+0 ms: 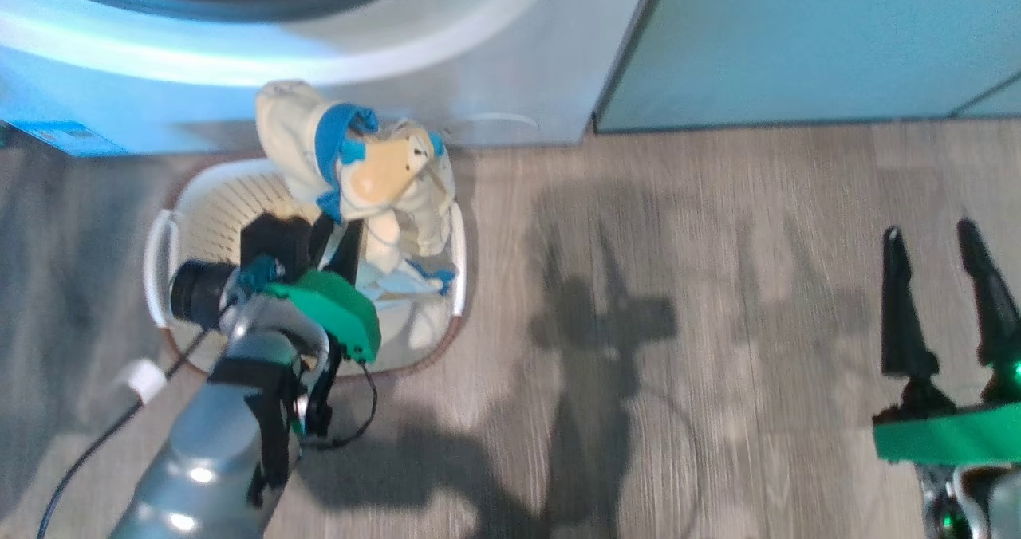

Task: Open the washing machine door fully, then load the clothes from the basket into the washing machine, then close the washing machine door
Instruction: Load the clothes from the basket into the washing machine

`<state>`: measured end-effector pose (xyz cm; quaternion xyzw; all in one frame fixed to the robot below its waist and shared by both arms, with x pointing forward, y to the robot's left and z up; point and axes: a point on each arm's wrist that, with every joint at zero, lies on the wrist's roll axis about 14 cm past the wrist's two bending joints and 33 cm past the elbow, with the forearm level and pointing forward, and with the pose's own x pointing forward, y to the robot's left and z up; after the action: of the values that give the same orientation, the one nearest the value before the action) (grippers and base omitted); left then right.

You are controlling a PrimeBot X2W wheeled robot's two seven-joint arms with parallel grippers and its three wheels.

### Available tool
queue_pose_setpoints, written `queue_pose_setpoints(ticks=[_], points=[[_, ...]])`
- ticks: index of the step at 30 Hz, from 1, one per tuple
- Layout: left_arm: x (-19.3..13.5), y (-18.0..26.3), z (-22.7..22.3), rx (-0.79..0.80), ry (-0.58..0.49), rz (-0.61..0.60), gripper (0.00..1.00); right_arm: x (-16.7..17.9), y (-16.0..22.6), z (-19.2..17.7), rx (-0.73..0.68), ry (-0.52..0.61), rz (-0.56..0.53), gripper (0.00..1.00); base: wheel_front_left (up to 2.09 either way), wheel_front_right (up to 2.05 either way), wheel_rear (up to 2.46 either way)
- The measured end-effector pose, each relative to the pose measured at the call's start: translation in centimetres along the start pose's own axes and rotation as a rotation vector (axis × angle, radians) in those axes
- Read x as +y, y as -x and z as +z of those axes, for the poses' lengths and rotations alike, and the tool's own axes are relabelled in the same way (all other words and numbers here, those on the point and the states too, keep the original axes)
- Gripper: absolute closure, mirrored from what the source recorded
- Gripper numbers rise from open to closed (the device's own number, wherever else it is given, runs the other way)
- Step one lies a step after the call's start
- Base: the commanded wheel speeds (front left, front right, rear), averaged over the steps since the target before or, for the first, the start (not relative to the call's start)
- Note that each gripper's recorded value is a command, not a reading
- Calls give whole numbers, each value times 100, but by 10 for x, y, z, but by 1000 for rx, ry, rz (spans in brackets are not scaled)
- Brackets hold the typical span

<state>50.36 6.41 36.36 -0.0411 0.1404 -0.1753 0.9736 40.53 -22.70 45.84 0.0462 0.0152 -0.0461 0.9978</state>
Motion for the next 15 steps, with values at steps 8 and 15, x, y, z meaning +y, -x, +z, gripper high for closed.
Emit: queue_pose_setpoints(ticks=[8, 15], points=[[17, 52, 58, -164, -24, 109, 100, 13, 20, 11, -20, -13, 38, 0, 0, 0, 0], [20, 108, 79, -235, -56, 163, 100, 27, 35, 27, -62, -4, 86, 0, 0, 0, 0]])
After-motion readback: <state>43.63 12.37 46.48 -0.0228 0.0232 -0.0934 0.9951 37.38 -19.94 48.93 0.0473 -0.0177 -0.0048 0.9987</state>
